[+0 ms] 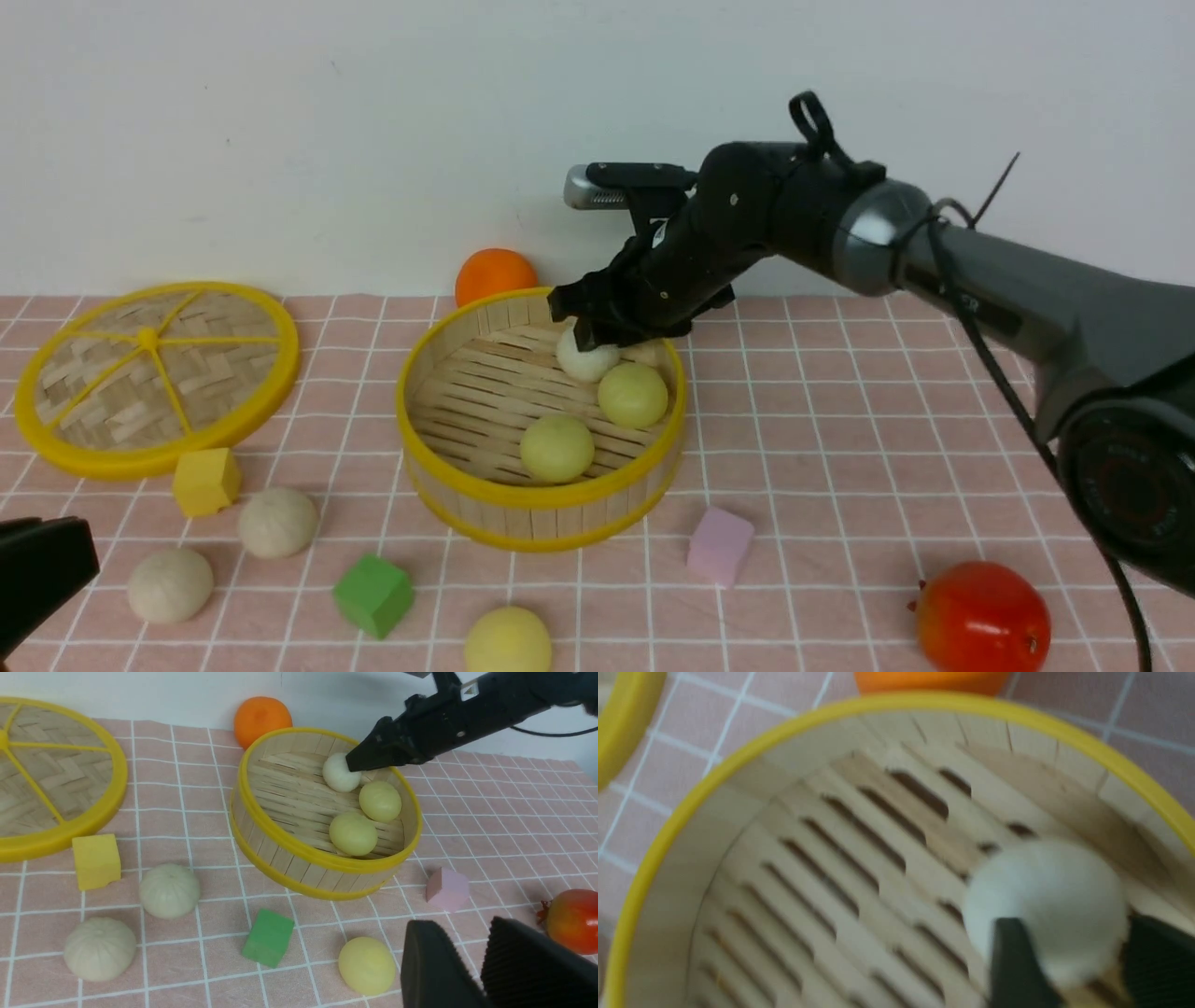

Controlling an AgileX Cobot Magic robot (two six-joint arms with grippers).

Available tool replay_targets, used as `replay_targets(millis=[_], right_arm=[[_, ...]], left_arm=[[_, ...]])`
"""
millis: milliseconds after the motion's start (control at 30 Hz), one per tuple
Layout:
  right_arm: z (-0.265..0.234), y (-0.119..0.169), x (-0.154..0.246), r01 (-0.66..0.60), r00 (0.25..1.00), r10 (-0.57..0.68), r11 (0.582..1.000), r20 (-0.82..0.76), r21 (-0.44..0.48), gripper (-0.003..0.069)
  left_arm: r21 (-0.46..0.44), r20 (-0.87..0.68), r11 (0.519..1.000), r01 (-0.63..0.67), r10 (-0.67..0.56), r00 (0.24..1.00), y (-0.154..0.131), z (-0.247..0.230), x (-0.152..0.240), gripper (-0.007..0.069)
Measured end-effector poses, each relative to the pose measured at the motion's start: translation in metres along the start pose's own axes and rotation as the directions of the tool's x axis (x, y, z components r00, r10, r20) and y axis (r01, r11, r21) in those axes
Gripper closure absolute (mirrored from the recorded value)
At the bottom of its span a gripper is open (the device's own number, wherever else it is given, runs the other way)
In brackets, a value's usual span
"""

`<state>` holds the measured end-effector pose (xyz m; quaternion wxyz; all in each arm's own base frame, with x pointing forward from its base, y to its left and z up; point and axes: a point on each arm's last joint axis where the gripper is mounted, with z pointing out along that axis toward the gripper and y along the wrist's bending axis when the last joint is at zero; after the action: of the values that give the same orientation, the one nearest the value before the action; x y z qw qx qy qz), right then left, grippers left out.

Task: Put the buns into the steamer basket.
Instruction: Use the right arm to put the steamed stuffed bun into the steamer, then use the right arm to grab a steamed stuffed bun

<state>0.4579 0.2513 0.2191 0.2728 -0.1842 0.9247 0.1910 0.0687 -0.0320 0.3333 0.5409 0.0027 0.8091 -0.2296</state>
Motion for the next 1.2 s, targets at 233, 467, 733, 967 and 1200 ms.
replay_targets(millis=[233,467,733,967,1200], right_arm=[[-0.081,0.043,-0.001,0.056,0.992,-0.059,0.998,-0.112,-0.03,0.0075],[-0.081,0.122,0.07,0.232,0.921,-0.251,0.968,-0.299,-0.1,0.019],[-0.041,0.158,0.133,0.267,0.905,-0.276,0.961,-0.323,-0.071,0.0405],[-0.013,0.152,0.143,0.253,0.9,-0.254,0.966,-0.355,-0.049,0.0412],[-0.004,0.153,0.146,0.229,0.907,-0.235,0.972,-0.35,-0.058,0.0412]], left_arm=[[0.0,0.0,1.0,0.0,0.0,1.0,0.0,0.0,0.0,0.0389],[-0.001,-0.025,1.0,0.0,0.0,1.0,0.0,0.0,0.002,0.0389],[-0.002,-0.055,1.0,0.0,0.0,0.998,0.0,0.0,0.005,0.0389],[-0.002,-0.057,1.0,0.0,0.0,0.998,0.0,0.0,0.005,0.0389],[-0.002,-0.057,1.0,0.0,0.0,0.998,0.0,0.0,0.005,0.0389]])
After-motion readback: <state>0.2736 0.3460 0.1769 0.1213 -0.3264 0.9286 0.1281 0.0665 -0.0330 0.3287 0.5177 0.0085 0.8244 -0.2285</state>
